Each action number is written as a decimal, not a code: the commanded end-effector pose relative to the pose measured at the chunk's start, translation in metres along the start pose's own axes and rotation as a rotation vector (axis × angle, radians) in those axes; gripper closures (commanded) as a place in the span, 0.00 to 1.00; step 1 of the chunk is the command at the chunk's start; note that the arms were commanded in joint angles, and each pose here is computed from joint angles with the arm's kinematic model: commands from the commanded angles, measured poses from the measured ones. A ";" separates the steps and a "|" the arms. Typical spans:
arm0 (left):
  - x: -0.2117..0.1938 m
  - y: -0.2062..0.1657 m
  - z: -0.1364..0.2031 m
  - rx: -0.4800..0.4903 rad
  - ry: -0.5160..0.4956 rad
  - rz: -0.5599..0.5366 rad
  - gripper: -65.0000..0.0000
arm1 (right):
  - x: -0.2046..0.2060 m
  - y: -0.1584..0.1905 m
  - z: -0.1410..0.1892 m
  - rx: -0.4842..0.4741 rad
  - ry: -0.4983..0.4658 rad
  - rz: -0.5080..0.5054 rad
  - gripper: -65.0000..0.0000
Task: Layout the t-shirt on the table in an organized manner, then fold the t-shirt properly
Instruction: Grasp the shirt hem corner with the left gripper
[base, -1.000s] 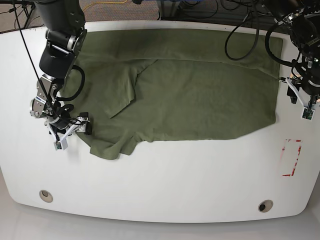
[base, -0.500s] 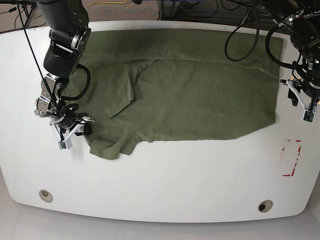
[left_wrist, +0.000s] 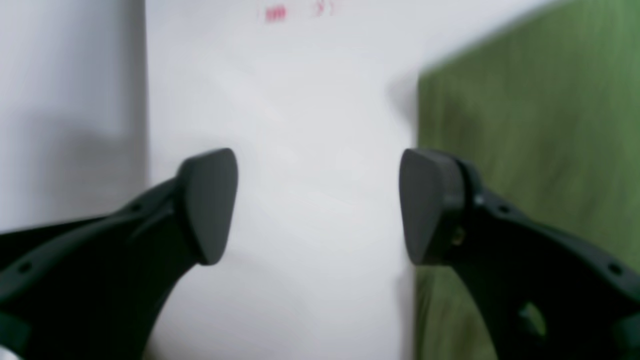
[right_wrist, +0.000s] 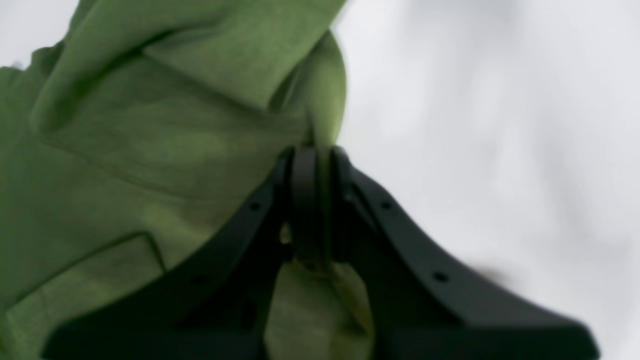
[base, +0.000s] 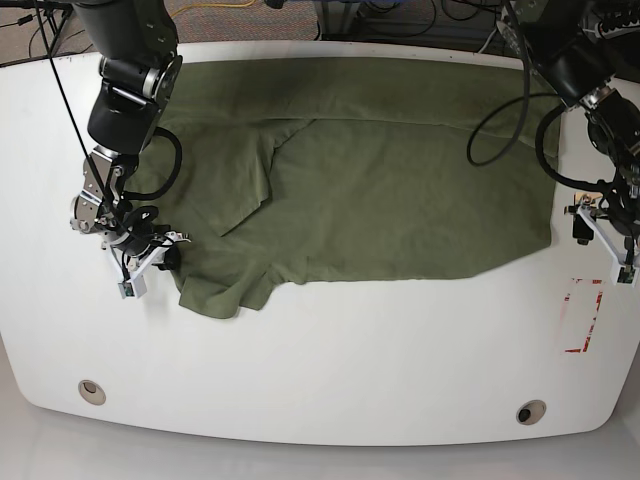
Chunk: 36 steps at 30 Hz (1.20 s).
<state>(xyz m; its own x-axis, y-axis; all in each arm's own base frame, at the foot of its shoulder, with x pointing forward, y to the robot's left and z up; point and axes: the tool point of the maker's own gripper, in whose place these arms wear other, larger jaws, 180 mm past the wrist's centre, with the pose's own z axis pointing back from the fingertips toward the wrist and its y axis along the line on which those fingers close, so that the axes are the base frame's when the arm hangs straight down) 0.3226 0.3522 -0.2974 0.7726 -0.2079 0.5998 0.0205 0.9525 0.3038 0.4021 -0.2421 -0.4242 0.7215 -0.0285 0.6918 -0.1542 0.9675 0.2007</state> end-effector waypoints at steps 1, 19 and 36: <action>0.012 0.008 -0.009 -0.019 -0.017 0.026 0.26 | 0.014 -0.005 0.004 -0.011 -0.015 0.023 0.95; 0.018 -0.037 -0.082 -0.280 0.003 0.207 0.26 | 0.014 -0.005 0.004 -0.011 -0.015 0.023 0.95; -0.007 -0.075 -0.113 -0.393 0.011 0.319 0.26 | 0.014 -0.008 0.005 -0.017 -0.014 0.025 0.95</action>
<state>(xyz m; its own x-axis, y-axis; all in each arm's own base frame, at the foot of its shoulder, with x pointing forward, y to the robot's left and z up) 0.3846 0.3052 -0.4102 0.7807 0.1159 0.6141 0.0135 0.9793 -0.2021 0.4015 -0.2437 -0.4243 0.7233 -0.0268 0.6900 -0.1530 0.9682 0.1980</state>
